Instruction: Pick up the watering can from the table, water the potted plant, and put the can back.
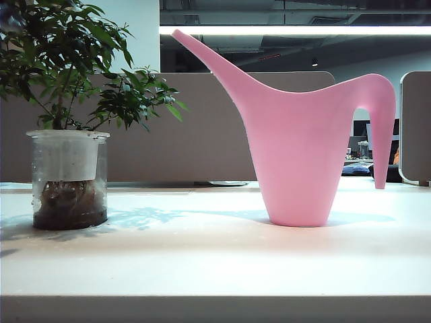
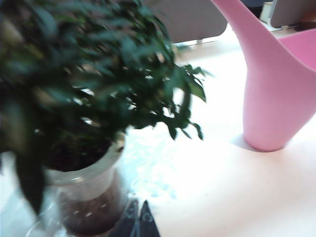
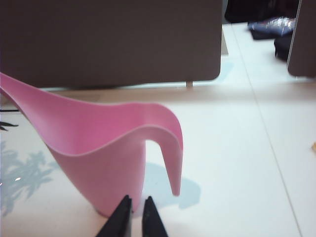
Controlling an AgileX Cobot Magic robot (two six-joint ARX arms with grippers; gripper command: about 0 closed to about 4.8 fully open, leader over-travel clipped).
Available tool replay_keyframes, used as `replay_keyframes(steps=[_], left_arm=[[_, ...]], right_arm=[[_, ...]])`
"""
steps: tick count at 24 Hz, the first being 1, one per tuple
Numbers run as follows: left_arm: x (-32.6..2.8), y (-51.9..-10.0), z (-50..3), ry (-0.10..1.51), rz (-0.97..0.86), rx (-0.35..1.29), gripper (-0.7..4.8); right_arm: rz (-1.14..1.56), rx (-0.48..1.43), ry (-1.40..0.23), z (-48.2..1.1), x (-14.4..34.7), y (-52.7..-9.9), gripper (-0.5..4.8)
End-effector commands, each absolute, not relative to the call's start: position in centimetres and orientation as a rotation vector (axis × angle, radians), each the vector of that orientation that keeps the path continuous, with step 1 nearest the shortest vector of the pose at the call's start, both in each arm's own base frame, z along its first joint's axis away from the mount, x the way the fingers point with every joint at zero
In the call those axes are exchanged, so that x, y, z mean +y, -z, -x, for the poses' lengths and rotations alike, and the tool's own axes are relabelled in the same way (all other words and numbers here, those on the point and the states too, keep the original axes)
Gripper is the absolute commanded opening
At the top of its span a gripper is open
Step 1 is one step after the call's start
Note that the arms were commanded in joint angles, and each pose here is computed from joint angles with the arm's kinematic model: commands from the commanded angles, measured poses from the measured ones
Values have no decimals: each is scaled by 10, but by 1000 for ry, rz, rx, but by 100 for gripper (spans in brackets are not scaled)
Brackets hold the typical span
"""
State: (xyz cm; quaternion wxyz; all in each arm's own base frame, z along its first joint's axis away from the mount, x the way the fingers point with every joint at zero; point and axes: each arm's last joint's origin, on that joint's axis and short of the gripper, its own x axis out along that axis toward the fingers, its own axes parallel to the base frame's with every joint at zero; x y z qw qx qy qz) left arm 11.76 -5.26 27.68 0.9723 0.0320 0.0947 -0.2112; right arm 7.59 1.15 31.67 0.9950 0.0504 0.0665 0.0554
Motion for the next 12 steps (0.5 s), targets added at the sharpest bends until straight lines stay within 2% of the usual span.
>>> replay_keyframes(steps=[1, 8, 12], left_arm=[[-55, -264, -120, 469, -61, 39, -5], [-51, -217, -107, 514, -73, -17, -5], [-44, -202, -97, 489, -59, -75, -5]], right_arm=[[-74, 45, -128, -85, 14, -300, 48], [-75, 32, -124, -90, 14, -226, 49], [-73, 38, -123, -88, 14, -201, 49]])
